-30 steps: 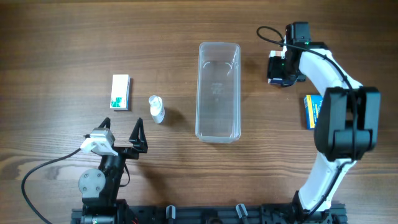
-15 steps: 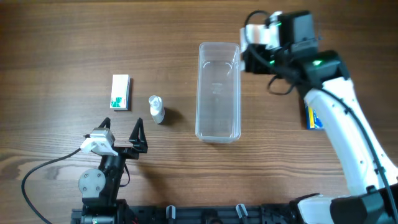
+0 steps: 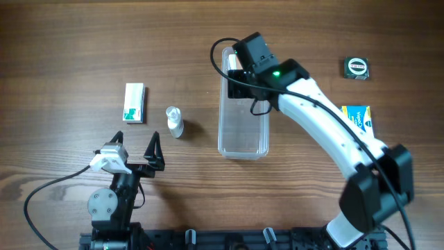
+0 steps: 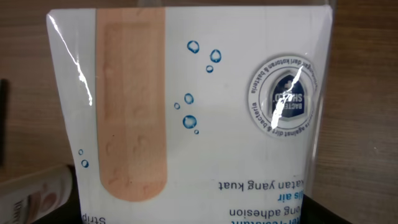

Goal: Pack container
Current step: 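Carry the Hansaplast box left over the clear container and lower it, then open the right gripper to release the box and lift away, then move the right gripper to the blue-yellow VapoDrops box and grasp it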

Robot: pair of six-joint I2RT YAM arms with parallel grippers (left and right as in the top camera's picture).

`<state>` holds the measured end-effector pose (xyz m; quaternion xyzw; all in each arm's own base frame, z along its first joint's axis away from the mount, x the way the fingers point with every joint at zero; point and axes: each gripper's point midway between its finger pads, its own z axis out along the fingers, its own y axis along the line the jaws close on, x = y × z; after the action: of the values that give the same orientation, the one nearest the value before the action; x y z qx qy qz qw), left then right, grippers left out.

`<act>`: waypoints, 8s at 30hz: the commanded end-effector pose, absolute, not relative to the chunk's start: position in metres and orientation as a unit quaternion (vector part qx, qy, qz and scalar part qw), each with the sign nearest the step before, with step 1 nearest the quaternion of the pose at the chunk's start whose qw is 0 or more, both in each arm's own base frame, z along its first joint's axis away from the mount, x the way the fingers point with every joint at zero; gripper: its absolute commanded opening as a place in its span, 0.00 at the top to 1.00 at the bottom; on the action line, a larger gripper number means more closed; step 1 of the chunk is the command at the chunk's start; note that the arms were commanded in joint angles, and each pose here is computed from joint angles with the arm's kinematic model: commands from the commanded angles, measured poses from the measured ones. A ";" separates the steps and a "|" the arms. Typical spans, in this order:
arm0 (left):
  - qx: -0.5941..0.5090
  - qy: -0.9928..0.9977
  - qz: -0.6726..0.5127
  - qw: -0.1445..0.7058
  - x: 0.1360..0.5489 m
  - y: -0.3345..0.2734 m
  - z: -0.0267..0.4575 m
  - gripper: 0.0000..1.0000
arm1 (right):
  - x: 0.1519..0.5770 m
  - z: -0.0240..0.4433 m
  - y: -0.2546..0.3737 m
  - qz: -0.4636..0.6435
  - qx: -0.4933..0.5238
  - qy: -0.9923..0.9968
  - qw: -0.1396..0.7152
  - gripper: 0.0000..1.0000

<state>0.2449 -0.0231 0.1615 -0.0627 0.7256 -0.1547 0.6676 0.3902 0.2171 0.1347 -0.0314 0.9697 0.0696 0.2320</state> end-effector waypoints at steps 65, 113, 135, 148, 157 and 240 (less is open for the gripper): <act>-0.053 0.726 -0.148 0.669 0.245 -0.023 0.160 0.00 | 0.409 0.094 0.211 0.008 0.005 0.981 0.195 0.20; -0.053 0.726 -0.148 0.669 0.245 -0.023 0.160 0.00 | 0.349 0.037 0.216 0.056 -0.046 0.993 0.089 0.96; -0.053 0.726 -0.148 0.669 0.245 -0.023 0.160 0.00 | 0.368 0.042 0.218 0.056 -0.021 0.989 0.132 0.96; -0.053 0.726 -0.148 0.669 0.245 -0.023 0.160 0.00 | 0.375 0.049 0.223 0.065 -0.023 0.987 0.144 0.96; -0.053 0.726 -0.148 0.669 0.245 -0.023 0.160 0.00 | 0.387 0.133 0.231 0.072 -0.063 0.981 0.167 0.90; -0.053 0.726 -0.148 0.669 0.245 -0.023 0.160 0.00 | 0.331 0.062 -0.107 -0.043 0.059 0.997 0.034 0.00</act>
<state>0.2449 -0.0231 0.1616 -0.0627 0.7255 -0.1547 0.6677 0.3335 -0.1108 0.0692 0.0692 0.9953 -0.0530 0.0422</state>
